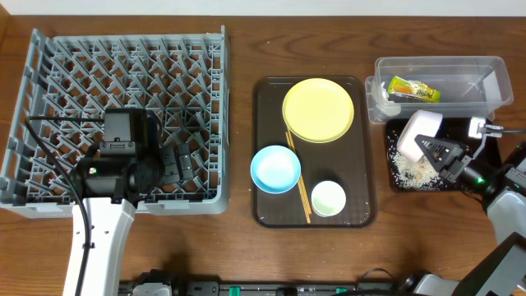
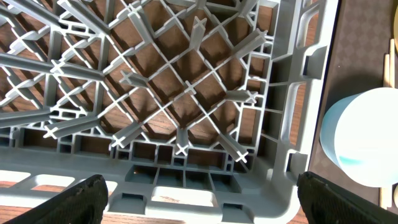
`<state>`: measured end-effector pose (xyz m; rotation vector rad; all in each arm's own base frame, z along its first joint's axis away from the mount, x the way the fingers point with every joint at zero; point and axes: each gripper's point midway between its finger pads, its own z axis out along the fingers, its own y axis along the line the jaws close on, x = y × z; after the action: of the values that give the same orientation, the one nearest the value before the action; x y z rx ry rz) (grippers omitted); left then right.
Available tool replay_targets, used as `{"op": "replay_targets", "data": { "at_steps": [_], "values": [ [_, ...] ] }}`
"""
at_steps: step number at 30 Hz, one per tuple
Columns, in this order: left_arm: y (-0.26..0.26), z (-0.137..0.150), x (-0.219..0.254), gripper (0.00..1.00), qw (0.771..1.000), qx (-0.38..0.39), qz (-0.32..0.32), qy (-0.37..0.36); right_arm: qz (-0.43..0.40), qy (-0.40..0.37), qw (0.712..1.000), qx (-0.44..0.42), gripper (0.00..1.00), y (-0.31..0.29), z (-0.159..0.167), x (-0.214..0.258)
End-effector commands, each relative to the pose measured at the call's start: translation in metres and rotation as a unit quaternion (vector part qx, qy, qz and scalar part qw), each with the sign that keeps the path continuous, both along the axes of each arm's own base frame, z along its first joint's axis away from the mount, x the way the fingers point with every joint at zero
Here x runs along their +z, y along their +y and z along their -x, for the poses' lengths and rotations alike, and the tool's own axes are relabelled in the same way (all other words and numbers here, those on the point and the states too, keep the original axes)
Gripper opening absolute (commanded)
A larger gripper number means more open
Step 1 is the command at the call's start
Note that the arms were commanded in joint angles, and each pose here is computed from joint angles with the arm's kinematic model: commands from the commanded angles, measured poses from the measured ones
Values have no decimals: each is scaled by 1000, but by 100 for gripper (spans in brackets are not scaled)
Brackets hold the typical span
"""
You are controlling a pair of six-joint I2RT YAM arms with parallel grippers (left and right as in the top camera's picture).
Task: Sort waste into correct bins and load items into the dishwasher rack
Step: 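Tilt the pink bowl to pour rice onto the black tray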
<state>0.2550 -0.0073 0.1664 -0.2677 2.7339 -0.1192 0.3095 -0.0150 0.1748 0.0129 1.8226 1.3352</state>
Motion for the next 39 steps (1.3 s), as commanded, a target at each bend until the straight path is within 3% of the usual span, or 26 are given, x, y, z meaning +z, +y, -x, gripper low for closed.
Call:
{"op": "replay_targets", "data": {
  "at_steps": [1, 20, 25, 29, 33, 35, 37, 39],
  "values": [
    [-1, -1, 3, 99, 1000, 2, 3, -3, -5, -38, 999, 14, 1, 1, 6, 8],
    [-1, -1, 3, 99, 1000, 2, 3, -3, 44, -96, 994, 14, 1, -3, 2, 11],
    [-1, -1, 3, 99, 1000, 2, 3, -3, 73, -14, 996, -45, 1, -20, -11, -14],
    [-1, -1, 3, 99, 1000, 2, 3, -3, 68, 0, 996, -57, 1, -25, -11, -15],
    [-1, -1, 3, 99, 1000, 2, 3, -3, 40, -94, 995, 5, 1, -8, 3, 11],
    [-1, -1, 3, 99, 1000, 2, 3, -3, 52, -82, 995, -8, 1, -13, 0, 7],
    [-1, -1, 3, 99, 1000, 2, 3, -3, 52, -11, 998, -46, 1, -22, -8, -9],
    [-1, -1, 3, 99, 1000, 2, 3, -3, 46, -65, 997, -13, 1, -14, -1, 4]
  ]
}}
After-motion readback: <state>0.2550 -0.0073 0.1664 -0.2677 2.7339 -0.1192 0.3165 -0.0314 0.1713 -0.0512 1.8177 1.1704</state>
